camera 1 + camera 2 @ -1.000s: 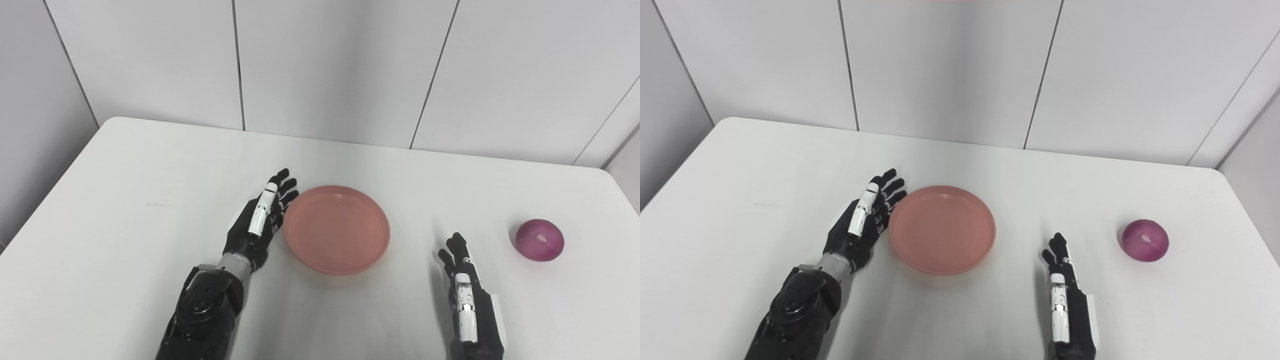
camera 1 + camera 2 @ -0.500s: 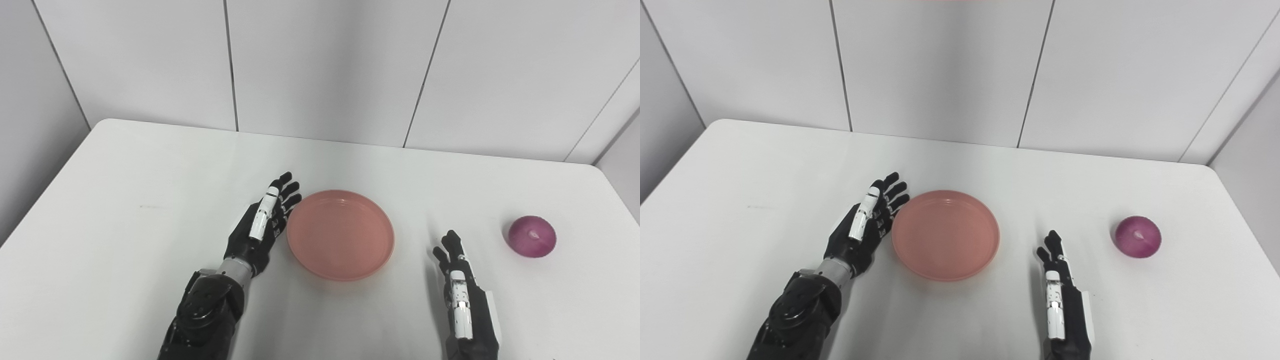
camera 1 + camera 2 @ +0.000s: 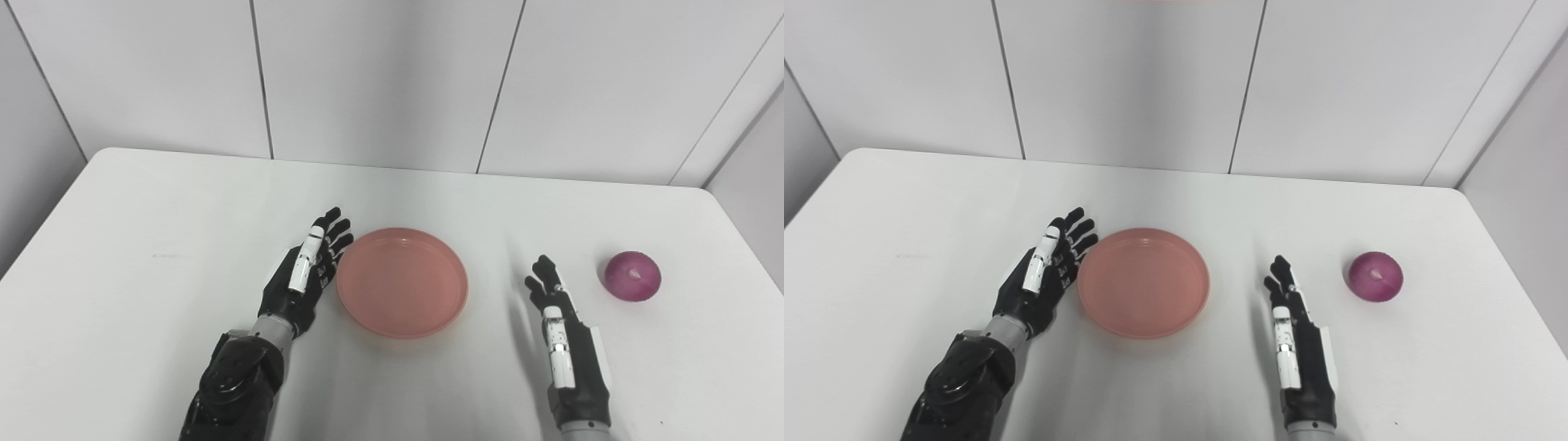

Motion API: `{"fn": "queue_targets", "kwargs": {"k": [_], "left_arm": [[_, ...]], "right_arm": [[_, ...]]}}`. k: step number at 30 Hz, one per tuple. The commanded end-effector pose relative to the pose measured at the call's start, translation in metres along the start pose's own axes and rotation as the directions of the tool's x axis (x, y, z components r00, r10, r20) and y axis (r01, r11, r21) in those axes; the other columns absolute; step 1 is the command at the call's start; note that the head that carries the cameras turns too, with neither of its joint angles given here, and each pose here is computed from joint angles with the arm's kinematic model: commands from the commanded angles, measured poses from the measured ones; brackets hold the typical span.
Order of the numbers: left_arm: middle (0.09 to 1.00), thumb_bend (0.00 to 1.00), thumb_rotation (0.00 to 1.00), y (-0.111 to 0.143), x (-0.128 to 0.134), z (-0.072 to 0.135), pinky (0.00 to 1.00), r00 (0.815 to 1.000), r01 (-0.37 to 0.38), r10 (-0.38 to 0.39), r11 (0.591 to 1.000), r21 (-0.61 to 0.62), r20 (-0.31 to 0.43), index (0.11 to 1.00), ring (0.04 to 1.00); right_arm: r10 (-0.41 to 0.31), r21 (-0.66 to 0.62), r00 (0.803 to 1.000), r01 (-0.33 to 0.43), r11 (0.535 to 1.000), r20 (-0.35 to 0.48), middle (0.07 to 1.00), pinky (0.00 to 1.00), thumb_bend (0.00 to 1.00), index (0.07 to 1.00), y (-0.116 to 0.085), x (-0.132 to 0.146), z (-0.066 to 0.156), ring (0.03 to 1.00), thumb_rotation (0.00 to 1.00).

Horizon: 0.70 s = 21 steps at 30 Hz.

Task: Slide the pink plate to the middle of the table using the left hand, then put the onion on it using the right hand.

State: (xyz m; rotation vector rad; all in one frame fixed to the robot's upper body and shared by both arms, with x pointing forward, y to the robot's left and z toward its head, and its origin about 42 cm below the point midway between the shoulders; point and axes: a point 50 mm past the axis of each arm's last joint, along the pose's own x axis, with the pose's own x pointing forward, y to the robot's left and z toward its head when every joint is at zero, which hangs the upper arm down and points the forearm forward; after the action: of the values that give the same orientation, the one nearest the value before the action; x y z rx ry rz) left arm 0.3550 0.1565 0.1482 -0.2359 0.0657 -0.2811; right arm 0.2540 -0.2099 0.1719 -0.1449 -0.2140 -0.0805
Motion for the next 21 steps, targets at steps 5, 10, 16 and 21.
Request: {"fn": "queue_targets", "kwargs": {"k": [5,10,16,21], "left_arm": [[0.954,0.48,1.0,0.004,-0.004,-0.002,0.92,1.0,0.011,-0.011,1.0,-0.016,0.014,0.937,0.938],[0.963,0.49,1.0,0.007,-0.005,-0.002,0.94,1.0,0.027,-0.026,0.999,-0.028,0.014,0.947,0.949],[0.959,0.49,1.0,0.009,-0.006,0.0,0.93,0.999,0.035,-0.034,0.999,-0.033,0.019,0.947,0.945],[0.95,0.49,1.0,0.011,-0.008,0.0,0.92,1.0,0.023,-0.023,0.999,-0.038,0.014,0.935,0.936]], "right_arm": [[-0.018,-0.054,0.998,0.021,0.998,0.065,0.934,0.92,0.28,0.927,-0.012,0.019,0.033,0.951,1.0],[-0.029,-0.138,0.994,0.044,0.989,0.104,0.93,0.92,0.31,0.93,-0.025,0.028,0.045,0.919,1.0],[-0.033,-0.228,0.988,0.067,0.971,0.15,0.917,0.87,0.42,0.92,-0.04,0.038,0.054,0.897,0.92],[-0.043,-0.387,0.978,0.122,0.914,0.206,0.893,0.79,0.48,0.903,-0.053,0.047,0.061,0.858,0.83]]}}
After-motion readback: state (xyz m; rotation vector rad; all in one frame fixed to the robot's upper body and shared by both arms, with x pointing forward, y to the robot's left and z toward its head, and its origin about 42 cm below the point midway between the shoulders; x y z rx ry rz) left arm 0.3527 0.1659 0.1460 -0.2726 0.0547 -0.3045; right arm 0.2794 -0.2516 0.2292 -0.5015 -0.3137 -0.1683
